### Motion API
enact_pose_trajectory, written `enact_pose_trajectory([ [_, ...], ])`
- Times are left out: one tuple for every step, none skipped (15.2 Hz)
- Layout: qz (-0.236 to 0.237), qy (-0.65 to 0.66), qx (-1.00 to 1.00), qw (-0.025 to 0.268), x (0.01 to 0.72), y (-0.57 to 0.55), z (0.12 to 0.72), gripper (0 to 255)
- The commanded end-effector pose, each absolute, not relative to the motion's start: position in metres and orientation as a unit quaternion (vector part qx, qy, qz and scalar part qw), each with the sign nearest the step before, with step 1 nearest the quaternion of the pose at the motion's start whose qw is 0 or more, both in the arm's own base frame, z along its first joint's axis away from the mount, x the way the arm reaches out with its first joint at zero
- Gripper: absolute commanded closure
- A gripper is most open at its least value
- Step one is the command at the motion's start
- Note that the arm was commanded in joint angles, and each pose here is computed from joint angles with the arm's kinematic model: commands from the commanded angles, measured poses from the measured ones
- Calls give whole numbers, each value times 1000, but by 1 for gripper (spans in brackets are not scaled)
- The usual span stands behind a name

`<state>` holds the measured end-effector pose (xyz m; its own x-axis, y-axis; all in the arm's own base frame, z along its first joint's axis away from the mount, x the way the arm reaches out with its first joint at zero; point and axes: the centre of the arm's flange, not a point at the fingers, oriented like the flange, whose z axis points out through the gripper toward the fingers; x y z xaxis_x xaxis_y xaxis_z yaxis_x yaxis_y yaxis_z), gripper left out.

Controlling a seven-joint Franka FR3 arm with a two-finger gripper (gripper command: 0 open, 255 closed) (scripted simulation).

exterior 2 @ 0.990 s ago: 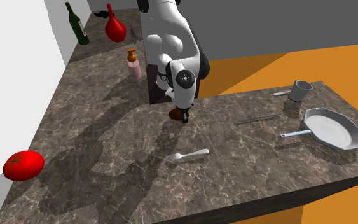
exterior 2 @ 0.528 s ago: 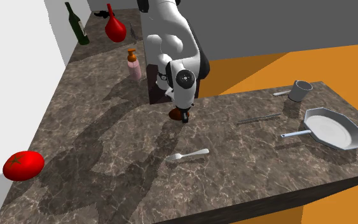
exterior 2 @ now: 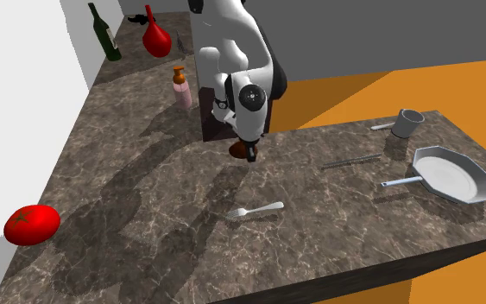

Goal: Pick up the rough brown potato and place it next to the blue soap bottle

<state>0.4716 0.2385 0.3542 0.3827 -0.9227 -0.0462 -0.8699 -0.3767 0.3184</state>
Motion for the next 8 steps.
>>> enact_pose_trajectory([
  [-109, -545, 823, 122, 471, 238, 365, 255],
  [-109, -545, 823, 122, 471, 238, 370, 255],
  [-109, -545, 823, 122, 471, 238, 376, 255],
  [-109, -545, 823, 122, 471, 238, 381, 255],
  [-109, -545, 823, 122, 471, 238, 386, 255],
  [-109, -545, 823, 122, 471, 238, 391, 255],
  [-109, -545, 823, 122, 471, 238, 397, 255],
  [-109, -545, 823, 122, 471, 238, 402, 255],
])
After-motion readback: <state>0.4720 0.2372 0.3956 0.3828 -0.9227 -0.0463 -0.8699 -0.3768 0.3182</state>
